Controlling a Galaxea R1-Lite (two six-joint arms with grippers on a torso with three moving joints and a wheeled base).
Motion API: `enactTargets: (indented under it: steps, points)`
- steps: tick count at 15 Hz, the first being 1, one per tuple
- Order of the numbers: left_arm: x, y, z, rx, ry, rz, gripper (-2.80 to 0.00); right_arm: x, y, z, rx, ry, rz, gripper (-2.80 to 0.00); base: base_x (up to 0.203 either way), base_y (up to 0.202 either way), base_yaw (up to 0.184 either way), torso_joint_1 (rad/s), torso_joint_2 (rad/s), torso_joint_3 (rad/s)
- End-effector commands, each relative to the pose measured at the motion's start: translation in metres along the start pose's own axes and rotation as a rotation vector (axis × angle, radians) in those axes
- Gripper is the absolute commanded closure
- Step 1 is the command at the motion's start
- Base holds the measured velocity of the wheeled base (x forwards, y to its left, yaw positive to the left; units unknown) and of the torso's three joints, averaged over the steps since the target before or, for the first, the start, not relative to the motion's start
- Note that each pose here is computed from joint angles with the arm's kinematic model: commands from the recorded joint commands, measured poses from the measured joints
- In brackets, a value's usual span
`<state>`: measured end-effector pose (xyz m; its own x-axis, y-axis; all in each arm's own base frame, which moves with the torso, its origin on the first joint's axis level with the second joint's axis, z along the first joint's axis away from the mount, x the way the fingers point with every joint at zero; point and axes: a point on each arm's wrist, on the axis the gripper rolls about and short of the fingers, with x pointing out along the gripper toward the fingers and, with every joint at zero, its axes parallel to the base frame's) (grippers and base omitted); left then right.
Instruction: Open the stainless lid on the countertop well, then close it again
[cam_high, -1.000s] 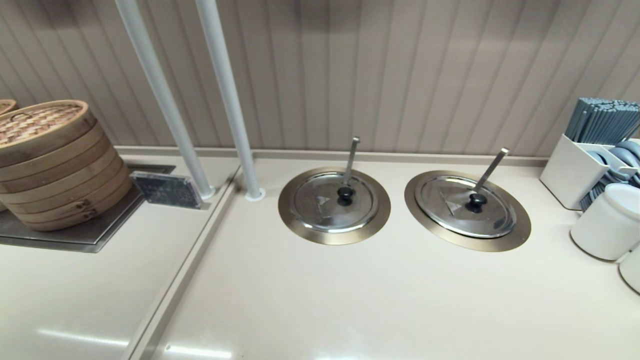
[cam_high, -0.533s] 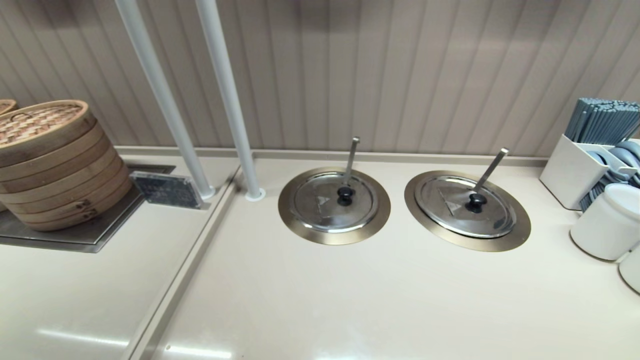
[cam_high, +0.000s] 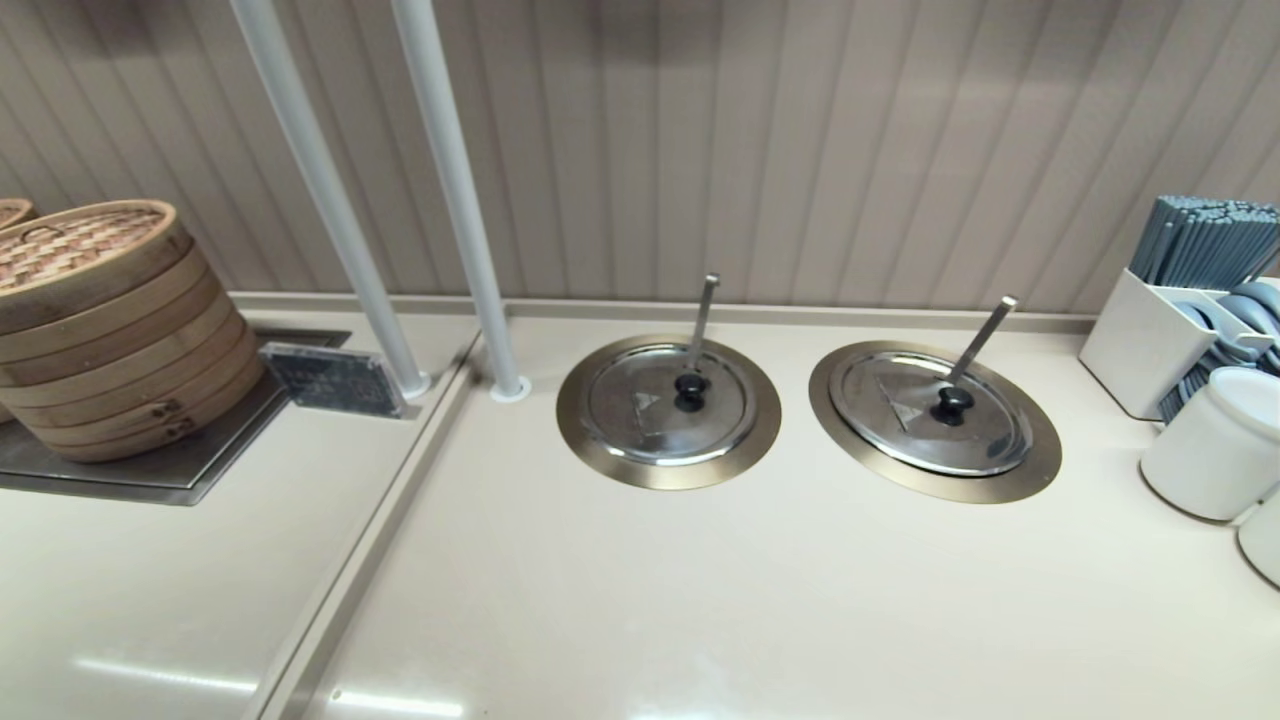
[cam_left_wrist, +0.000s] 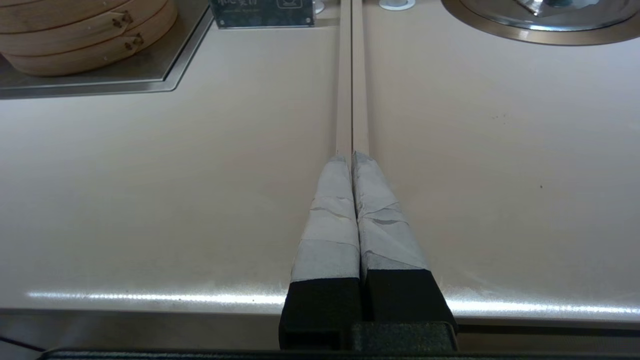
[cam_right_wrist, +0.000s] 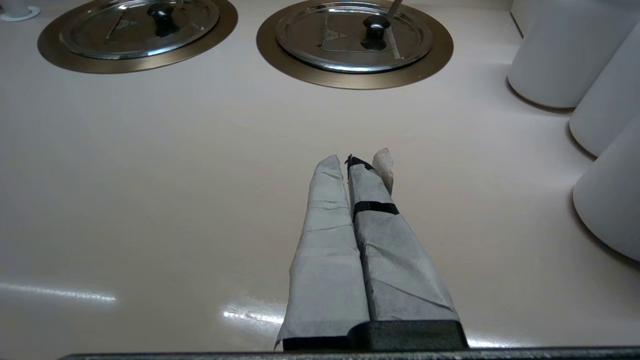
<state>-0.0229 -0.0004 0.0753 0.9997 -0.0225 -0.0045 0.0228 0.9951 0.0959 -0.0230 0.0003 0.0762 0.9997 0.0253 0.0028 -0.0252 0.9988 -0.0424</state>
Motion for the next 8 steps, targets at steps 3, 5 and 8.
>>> enactTargets:
  steps: [3, 5, 8]
  points:
    - [0.0000, 0.0000, 0.0000, 0.000, 0.000, -0.001, 0.00, 0.0002, -0.0002, 0.0000, -0.004, 0.004, -0.010, 0.00, 0.000, 0.000, 0.000, 0.000, 0.00, 0.000]
    - [0.0000, 0.0000, 0.0000, 0.000, 0.000, -0.001, 0.00, 0.0003, -0.0002, 0.0000, -0.001, 0.003, -0.008, 0.00, 0.000, 0.000, 0.000, 0.000, 0.00, 0.000]
    - [0.0000, 0.0000, 0.0000, 0.000, 0.000, 0.000, 0.00, 0.0003, -0.0002, -0.0001, 0.002, 0.003, -0.009, 0.00, 0.000, 0.000, 0.000, 0.000, 0.00, 0.000]
